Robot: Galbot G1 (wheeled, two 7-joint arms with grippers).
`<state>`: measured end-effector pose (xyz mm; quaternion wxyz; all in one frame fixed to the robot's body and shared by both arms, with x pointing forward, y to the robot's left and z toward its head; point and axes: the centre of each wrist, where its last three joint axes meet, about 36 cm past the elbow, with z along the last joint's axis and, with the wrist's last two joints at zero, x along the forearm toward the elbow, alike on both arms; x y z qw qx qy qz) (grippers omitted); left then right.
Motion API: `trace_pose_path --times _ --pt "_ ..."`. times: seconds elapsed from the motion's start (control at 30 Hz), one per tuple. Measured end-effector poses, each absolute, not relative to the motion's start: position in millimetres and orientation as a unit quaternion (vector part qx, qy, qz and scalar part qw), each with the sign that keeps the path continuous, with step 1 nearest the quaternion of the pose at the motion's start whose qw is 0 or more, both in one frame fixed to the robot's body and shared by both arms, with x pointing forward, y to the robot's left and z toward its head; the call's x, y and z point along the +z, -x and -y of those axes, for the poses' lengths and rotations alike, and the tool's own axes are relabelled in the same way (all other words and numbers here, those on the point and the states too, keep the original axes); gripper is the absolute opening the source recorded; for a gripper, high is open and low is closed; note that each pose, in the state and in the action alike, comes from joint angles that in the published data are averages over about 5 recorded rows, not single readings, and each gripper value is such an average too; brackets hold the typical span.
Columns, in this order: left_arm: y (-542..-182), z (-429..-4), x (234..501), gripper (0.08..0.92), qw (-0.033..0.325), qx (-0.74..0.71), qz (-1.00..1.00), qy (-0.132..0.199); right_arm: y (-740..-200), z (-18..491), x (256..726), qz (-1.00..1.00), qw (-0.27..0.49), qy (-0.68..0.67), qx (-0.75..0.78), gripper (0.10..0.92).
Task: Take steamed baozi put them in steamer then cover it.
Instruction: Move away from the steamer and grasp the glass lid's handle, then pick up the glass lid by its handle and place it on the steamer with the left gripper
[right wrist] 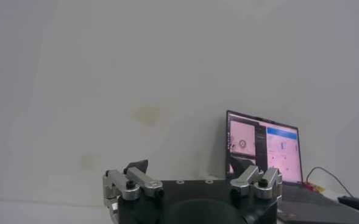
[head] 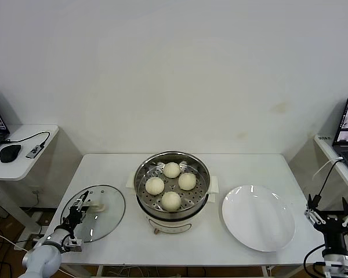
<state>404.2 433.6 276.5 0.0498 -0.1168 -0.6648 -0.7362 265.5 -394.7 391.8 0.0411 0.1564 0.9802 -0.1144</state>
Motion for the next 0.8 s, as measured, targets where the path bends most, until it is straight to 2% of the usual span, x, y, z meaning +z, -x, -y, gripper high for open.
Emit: trace_pose_path --times 0.3,0.4,0.63,0.8 --pt "-408 -435 267 0.223 0.056 -0.722 0.679 0.118 -264 392 389 -0.981 0.039 -0.154 -0.114 0.823" --pt "-407 -436 264 0.169 0.055 -0.717 0.685 0.115 -264 391 389 -0.981 0.039 -0.153 -0.114 0.823" --pt "-400 -437 262 0.161 0.047 -0.713 0.693 0.098 -264 390 390 -0.981 0.040 -0.150 -0.116 0.823" --pt "-392 -433 271 0.156 0.028 -0.714 0.695 0.073 -265 387 390 -0.981 0.041 -0.146 -0.118 0.823"
